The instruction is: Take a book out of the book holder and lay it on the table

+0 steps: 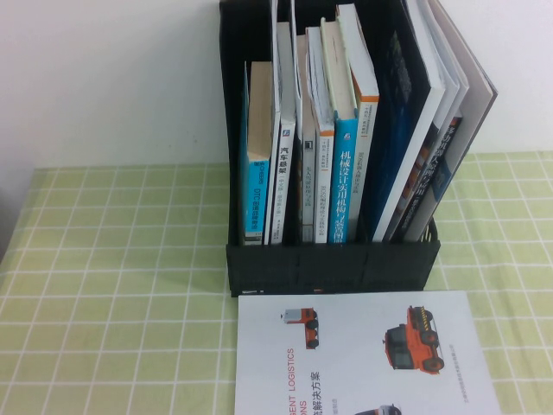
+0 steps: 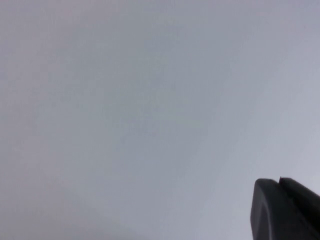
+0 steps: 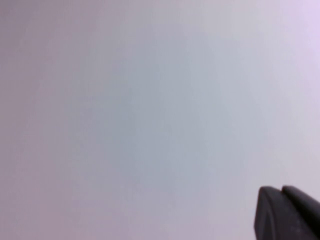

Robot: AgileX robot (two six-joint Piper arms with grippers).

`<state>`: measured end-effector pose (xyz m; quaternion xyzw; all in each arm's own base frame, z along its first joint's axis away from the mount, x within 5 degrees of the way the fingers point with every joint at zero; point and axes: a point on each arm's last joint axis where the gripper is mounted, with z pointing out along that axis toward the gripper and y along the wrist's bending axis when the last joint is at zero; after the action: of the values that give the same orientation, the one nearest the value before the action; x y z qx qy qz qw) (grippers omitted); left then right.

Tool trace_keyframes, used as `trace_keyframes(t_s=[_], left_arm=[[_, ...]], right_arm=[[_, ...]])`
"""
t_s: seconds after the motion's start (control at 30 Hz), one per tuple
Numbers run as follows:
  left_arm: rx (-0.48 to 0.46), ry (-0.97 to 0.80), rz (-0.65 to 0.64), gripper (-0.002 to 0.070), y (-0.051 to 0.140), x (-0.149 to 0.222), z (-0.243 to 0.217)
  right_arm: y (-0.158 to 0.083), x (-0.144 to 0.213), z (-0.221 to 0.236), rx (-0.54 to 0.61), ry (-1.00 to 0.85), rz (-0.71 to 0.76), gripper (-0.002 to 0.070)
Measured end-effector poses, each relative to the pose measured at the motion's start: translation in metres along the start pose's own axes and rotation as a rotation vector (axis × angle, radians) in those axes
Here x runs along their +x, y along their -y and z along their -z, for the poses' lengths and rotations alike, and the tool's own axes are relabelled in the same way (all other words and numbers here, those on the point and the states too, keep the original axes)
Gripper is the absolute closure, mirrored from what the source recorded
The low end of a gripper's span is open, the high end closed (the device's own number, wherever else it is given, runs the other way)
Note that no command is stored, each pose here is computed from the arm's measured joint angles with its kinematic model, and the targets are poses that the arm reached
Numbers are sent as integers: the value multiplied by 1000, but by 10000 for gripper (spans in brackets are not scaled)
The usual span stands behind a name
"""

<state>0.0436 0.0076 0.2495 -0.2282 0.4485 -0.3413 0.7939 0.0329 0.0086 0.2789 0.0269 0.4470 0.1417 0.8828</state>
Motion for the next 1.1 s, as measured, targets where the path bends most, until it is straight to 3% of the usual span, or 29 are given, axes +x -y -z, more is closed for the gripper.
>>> trace_keyframes(t_s=[0.2,0.33,0.5,0.63,0.77,0.9,1.0,1.1], left_arm=[[41,-47,-79,678,43,-31,-15],[-56,-258,-145,678,66,-40,-37],[-202,-527,-249,678,66,-29,-68],[-260,-654,-326,678,56,-16,-79],[-312,-810,-369,678,45,-1,-82],[-200,-939,-367,678,45,19,-92],[2,-1012,-394,678,50,37,-109],[178,-1002,-380,678,59,47,-134]], right_arm=[[-12,-63,-23,51,3,-43,678],[-7,-75,-49,166,-183,34,678],[15,-49,-67,384,-564,90,678],[23,-38,-65,418,-726,236,678],[21,-26,-58,431,-807,106,678],[16,3,-53,361,-927,-31,678],[11,27,-54,229,-1031,-41,678],[2,37,-66,104,-1022,-88,678]])
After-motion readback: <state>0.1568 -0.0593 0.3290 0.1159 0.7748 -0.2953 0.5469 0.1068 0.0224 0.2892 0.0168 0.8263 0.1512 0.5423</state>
